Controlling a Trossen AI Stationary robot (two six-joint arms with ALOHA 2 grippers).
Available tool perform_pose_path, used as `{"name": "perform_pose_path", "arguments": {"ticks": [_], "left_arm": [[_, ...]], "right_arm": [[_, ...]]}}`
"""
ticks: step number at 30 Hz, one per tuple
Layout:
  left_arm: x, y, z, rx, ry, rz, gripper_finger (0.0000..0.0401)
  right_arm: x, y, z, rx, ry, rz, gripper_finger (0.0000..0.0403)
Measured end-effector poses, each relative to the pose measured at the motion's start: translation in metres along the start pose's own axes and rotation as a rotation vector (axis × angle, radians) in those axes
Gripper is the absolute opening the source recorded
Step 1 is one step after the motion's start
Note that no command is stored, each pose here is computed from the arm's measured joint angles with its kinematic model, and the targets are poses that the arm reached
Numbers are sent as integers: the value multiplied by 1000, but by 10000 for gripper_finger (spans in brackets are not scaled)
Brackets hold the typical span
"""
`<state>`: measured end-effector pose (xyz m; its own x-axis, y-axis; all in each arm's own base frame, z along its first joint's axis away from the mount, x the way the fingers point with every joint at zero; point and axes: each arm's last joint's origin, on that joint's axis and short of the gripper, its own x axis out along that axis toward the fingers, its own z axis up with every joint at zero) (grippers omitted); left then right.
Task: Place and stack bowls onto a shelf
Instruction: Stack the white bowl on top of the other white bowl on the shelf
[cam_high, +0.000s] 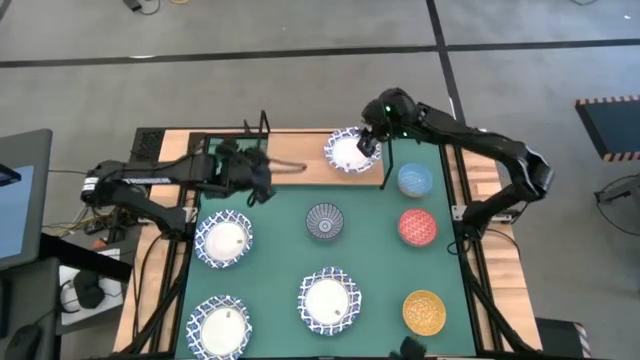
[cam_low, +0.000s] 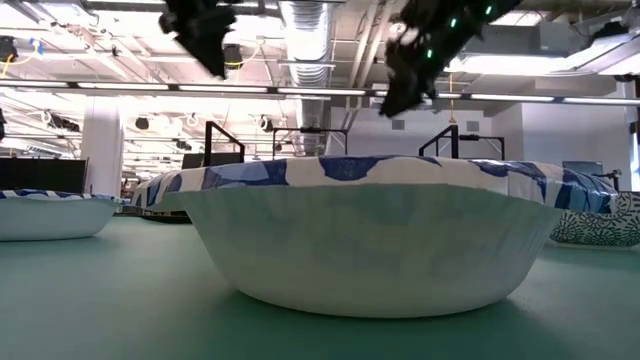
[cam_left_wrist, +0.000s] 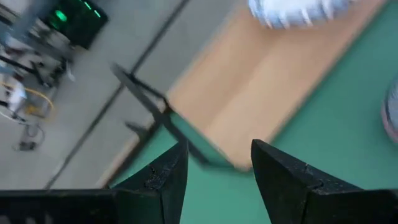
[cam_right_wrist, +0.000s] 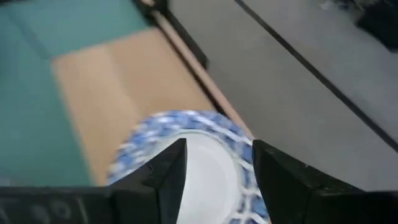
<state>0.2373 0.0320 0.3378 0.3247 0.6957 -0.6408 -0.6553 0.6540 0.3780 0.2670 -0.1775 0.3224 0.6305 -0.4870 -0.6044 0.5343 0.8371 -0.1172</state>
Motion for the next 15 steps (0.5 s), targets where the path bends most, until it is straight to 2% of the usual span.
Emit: {"name": "perform_pose_path", "arguments": {"ticks": [4,8,15], "left_arm": [[6,-7,-35,-20,120,-79,165],[19,-14,-64,-51,249,-154,165],[49,-12,-105,-85,463,-112,165]], "right_arm": [[-24,36,4,-56,-27,97,197],[-33,75,0,-131,-4,203,196],[-35,122,-6,-221,0,319,196]]}}
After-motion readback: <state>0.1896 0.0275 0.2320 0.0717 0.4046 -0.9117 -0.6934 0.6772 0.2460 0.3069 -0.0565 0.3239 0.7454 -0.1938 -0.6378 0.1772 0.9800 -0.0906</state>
